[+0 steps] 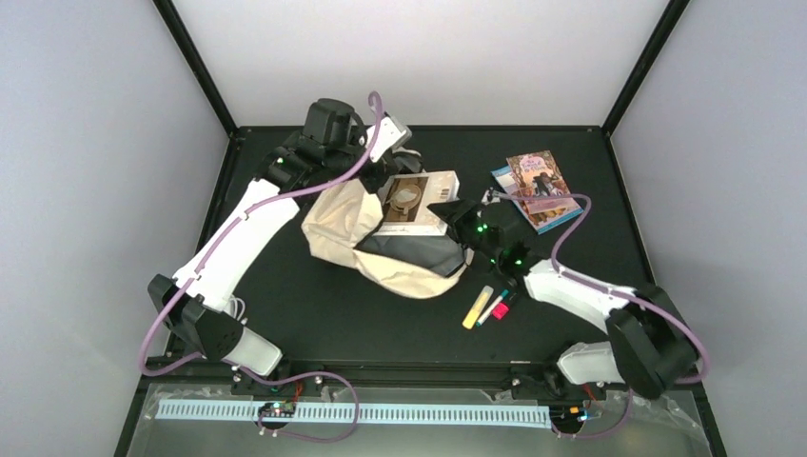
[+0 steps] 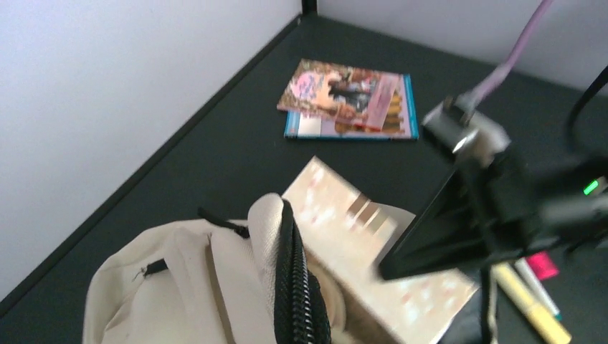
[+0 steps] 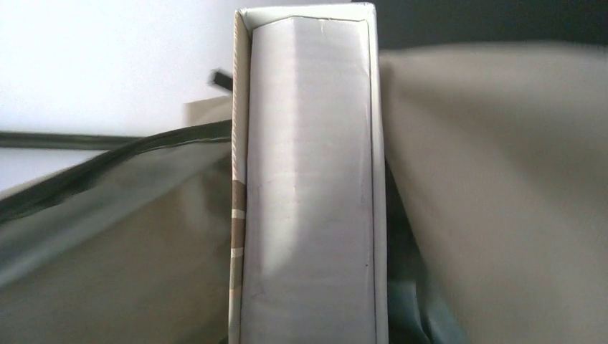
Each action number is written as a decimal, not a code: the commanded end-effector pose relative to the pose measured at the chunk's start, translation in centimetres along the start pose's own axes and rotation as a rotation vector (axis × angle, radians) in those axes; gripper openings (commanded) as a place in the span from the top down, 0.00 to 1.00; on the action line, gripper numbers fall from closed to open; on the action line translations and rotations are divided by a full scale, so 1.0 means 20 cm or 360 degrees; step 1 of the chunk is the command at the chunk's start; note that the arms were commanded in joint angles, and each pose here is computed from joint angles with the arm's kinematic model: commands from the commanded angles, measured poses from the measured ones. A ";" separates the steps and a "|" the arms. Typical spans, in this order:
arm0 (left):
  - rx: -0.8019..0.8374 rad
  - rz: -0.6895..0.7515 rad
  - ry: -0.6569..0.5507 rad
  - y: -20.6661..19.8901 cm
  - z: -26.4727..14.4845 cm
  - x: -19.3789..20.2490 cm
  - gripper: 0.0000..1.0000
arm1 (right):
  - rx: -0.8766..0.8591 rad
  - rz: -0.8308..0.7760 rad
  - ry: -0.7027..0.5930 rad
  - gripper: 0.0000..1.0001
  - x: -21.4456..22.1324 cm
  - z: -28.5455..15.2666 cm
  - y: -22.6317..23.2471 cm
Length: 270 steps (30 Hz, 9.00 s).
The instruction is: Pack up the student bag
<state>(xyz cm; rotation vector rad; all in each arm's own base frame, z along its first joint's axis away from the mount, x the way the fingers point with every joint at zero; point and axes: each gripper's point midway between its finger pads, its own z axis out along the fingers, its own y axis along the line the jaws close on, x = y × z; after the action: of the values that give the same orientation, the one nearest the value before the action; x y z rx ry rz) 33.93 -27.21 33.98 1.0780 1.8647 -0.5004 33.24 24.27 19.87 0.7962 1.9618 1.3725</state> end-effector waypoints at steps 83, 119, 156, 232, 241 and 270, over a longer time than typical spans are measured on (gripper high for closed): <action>-0.0098 -0.0119 0.0218 0.22 -0.06 0.30 0.98 | 0.1398 -0.0926 0.0503 0.99 -1.43 0.17 -0.97; -0.0229 -0.0044 0.0306 0.26 -0.09 0.38 0.98 | 0.1325 -0.0970 0.0556 0.79 -0.99 -0.06 -0.89; -0.0250 -0.0042 0.0412 0.30 -0.05 0.46 0.98 | 0.1105 -0.0432 0.0244 0.40 -1.33 0.39 -0.97; -0.0316 -0.0002 0.0502 0.38 -0.01 0.54 0.98 | 0.0854 -0.0493 0.0298 0.14 -1.51 0.86 -0.81; -0.0572 -0.0131 0.0522 0.64 -0.16 0.55 0.98 | 0.1354 -0.1584 0.0312 0.08 -1.32 0.56 -0.47; -0.0680 -0.0232 0.0467 0.73 -0.44 0.63 0.98 | 0.1555 -0.3496 0.0680 0.10 -0.78 0.65 -0.59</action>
<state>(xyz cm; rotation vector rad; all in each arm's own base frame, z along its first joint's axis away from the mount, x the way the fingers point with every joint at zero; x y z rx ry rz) 39.23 -7.41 28.62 0.7673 2.1938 -0.0037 51.60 16.36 5.40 -1.2869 2.1155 -0.7346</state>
